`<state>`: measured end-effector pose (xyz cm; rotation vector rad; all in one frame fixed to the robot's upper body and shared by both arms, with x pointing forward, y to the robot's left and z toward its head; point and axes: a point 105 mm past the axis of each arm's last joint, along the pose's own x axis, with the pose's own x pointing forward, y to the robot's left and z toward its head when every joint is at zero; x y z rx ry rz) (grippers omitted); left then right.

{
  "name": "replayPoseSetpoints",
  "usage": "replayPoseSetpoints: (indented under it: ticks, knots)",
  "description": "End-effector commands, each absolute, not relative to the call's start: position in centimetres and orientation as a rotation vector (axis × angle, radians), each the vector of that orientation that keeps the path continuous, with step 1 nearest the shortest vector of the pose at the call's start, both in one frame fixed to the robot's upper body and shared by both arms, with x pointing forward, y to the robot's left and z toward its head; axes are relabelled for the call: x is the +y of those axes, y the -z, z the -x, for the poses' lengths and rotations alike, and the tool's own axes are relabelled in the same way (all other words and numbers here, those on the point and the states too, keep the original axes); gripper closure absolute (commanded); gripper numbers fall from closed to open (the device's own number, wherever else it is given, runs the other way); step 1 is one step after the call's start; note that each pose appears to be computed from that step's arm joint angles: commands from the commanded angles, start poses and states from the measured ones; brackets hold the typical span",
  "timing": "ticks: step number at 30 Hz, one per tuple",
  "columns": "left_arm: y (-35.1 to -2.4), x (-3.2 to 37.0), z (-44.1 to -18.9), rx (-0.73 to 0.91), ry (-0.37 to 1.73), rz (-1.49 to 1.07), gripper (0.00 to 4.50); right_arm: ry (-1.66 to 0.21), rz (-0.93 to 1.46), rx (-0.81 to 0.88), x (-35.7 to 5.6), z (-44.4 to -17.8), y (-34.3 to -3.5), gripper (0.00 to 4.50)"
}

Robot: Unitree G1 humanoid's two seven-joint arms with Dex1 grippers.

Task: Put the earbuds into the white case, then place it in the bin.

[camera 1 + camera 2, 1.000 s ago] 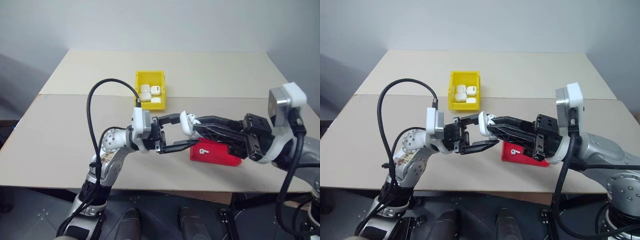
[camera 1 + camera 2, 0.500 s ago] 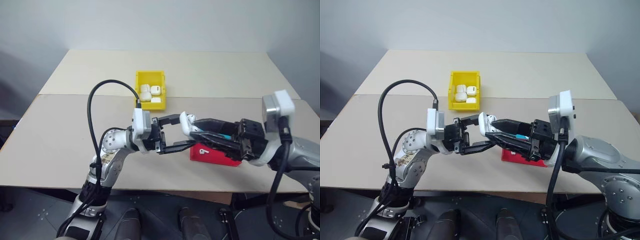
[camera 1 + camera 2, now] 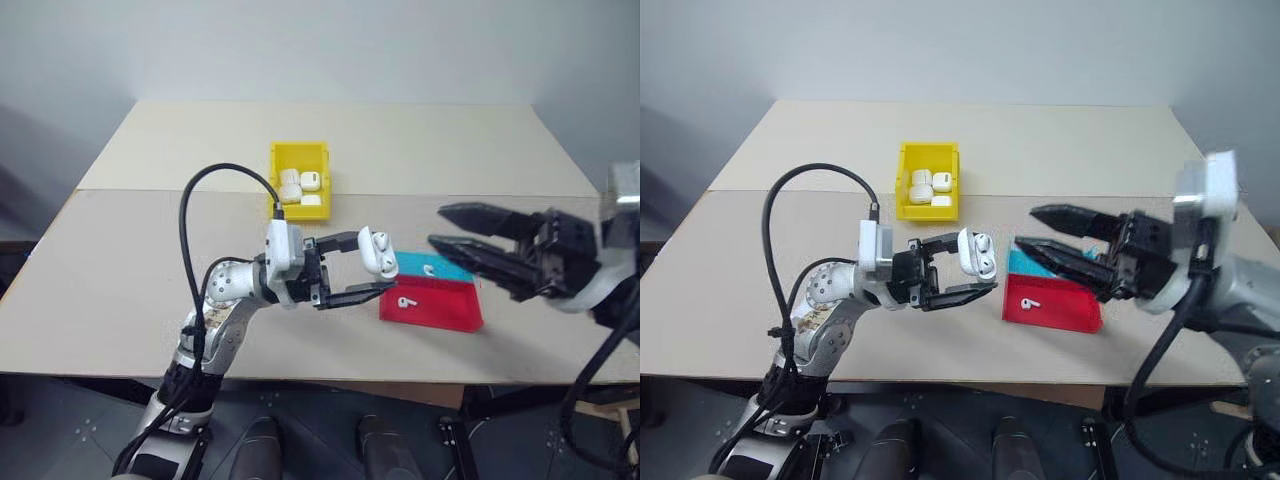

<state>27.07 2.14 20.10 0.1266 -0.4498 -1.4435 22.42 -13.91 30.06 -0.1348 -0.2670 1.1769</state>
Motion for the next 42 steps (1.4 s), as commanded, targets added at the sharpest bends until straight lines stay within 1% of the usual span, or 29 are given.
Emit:
replayPoseSetpoints:
  ticks: [1, 2, 6, 7, 10, 16, 21, 29, 32, 35, 37, 39, 42]
  knots:
    - [-19.7, 1.1, -27.3, -0.465, 1.466, -0.210, 1.71, -1.247, 0.204, -0.265, -12.5, -22.6, -31.1, 2.59]
    - [-19.5, 0.9, -27.4, -0.465, 1.473, -0.215, 1.71, -1.269, 0.230, -0.265, -12.0, -22.6, -31.1, 2.84]
    - [-19.1, -0.1, -27.8, -0.458, 1.478, -0.242, 1.71, -1.340, 0.304, -0.196, -10.1, -23.2, -29.9, 4.22]
    - [-19.1, -0.2, -27.8, -0.462, 1.477, -0.242, 1.71, -1.345, 0.319, -0.186, -9.9, -23.3, -29.6, 4.48]
    - [-19.3, -0.5, -27.7, -0.491, 1.472, -0.243, 1.71, -1.356, 0.415, -0.120, -9.0, -23.5, -27.7, 4.48]
    - [-19.6, -0.8, -27.3, -0.512, 1.469, -0.232, 1.71, -1.369, 0.489, -0.055, -8.5, -23.7, -25.6, 4.48]
    - [-20.1, -0.4, -27.0, -0.527, 1.471, -0.217, 1.71, -1.339, 0.518, -0.029, -9.1, -24.0, -25.1, 4.48]
    - [-20.5, 0.4, -27.2, -0.536, 1.458, -0.203, 1.71, -1.253, 0.554, 0.022, -11.7, -24.4, -24.7, 4.48]
    - [-20.6, 0.4, -27.2, -0.538, 1.454, -0.197, 1.71, -1.244, 0.543, -0.021, -11.9, -24.2, -25.5, 4.48]
    - [-20.6, 0.4, -27.4, -0.541, 1.441, -0.194, 1.71, -1.250, 0.479, -0.137, -11.8, -23.6, -27.7, 4.48]
    - [-21.2, 0.6, -27.8, -0.573, 1.402, -0.184, 1.71, -1.233, 0.430, -0.222, -12.2, -23.4, -29.4, 4.48]
    - [-22.6, 0.9, -29.2, -0.617, 1.274, -0.167, 1.71, -1.181, 0.386, -0.284, -13.1, -23.4, -30.8, 4.48]
    - [-25.8, 1.4, -32.7, -0.743, 0.940, -0.146, 1.71, -1.086, 0.349, -0.302, -14.6, -23.9, -31.2, 4.48]
